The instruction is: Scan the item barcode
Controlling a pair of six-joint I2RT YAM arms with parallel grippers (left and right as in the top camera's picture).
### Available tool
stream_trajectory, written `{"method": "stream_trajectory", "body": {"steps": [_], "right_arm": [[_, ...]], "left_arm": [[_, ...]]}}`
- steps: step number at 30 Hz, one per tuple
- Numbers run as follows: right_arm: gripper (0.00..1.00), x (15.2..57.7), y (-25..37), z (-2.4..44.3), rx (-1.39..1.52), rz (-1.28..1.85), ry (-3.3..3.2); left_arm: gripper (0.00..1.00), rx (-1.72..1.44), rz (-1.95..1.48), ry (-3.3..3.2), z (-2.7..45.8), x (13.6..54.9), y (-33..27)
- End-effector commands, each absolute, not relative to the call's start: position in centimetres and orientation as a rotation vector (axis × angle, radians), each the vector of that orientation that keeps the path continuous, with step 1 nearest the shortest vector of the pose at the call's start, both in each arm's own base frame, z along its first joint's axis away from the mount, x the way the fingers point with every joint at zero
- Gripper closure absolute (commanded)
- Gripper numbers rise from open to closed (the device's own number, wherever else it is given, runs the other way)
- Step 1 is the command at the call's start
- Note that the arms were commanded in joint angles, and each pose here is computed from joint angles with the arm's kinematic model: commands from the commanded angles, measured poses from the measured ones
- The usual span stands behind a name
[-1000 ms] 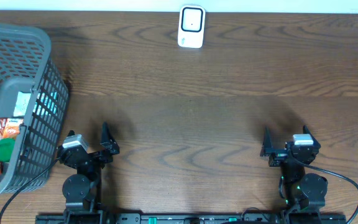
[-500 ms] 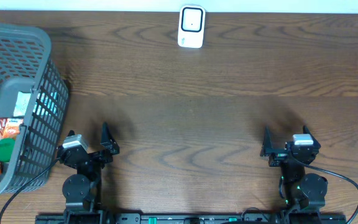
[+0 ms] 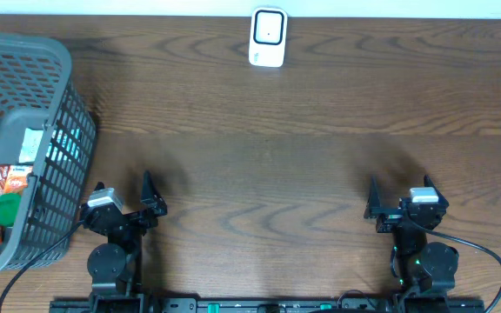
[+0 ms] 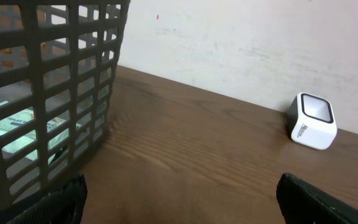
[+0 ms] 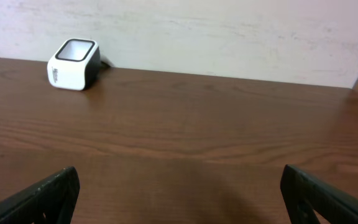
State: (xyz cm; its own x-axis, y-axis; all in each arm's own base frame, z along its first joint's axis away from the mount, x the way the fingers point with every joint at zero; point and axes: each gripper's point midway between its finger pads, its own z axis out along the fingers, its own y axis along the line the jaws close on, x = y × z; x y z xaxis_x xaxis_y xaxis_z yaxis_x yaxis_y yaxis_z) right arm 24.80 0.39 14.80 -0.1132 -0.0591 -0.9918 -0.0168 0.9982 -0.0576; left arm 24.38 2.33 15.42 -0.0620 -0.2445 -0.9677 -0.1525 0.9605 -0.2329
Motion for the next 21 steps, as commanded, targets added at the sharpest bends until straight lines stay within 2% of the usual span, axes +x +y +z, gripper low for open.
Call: {"method": "stream_trajectory", "body": {"steps": [1, 21], "right_arm": [[0.01, 24.79, 0.07, 14.64, -0.048, -0.046, 1.69], [0.01, 24.79, 0.07, 14.63, -0.048, -0.046, 1.69]], "left_arm": [[0.02, -0.314, -0.039, 1.698, 13.64, 24.22, 2.72], [0.02, -0.327, -0.044, 1.693, 13.69, 24.22, 2.79]]}}
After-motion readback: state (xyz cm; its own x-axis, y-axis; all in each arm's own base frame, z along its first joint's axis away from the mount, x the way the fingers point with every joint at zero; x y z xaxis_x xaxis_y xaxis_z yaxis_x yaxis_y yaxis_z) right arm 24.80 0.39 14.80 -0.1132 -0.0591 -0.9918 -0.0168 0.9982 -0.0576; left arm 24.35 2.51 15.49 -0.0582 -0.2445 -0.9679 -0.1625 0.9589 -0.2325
